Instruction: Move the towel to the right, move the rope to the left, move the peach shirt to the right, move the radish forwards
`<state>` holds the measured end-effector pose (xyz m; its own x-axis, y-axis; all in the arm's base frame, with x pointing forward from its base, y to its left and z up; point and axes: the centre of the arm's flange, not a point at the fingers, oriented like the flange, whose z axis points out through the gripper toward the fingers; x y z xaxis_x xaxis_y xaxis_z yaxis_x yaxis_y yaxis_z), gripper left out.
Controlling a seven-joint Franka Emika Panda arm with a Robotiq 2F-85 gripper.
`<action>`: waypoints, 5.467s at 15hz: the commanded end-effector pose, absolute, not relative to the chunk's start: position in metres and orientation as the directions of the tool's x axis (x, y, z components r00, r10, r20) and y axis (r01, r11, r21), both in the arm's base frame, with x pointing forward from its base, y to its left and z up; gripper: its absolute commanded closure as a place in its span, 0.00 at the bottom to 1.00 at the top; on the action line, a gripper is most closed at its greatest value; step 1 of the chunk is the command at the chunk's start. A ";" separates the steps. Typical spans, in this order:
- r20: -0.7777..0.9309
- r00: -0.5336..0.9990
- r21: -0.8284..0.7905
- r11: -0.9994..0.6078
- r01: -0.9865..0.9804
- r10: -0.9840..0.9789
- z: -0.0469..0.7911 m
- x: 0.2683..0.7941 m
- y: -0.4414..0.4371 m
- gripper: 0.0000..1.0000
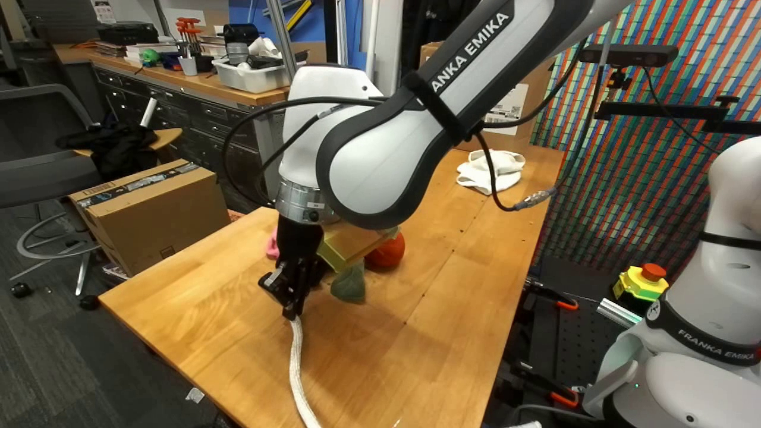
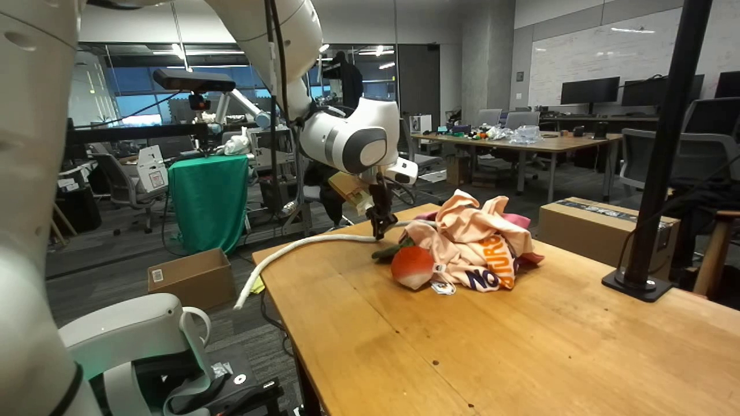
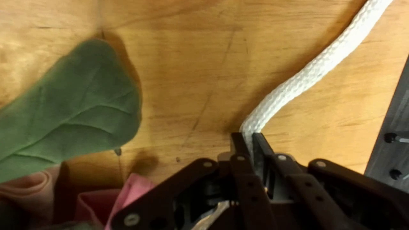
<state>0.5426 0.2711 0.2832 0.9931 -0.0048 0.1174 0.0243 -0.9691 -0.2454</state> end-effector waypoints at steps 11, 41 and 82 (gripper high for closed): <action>0.289 0.956 -0.283 -0.948 0.144 0.059 0.273 0.609 0.302 0.90; 0.319 0.935 -0.216 -0.949 0.229 0.153 0.286 0.660 0.329 0.37; 0.193 0.974 0.123 -0.987 0.100 0.122 0.409 0.573 0.105 0.00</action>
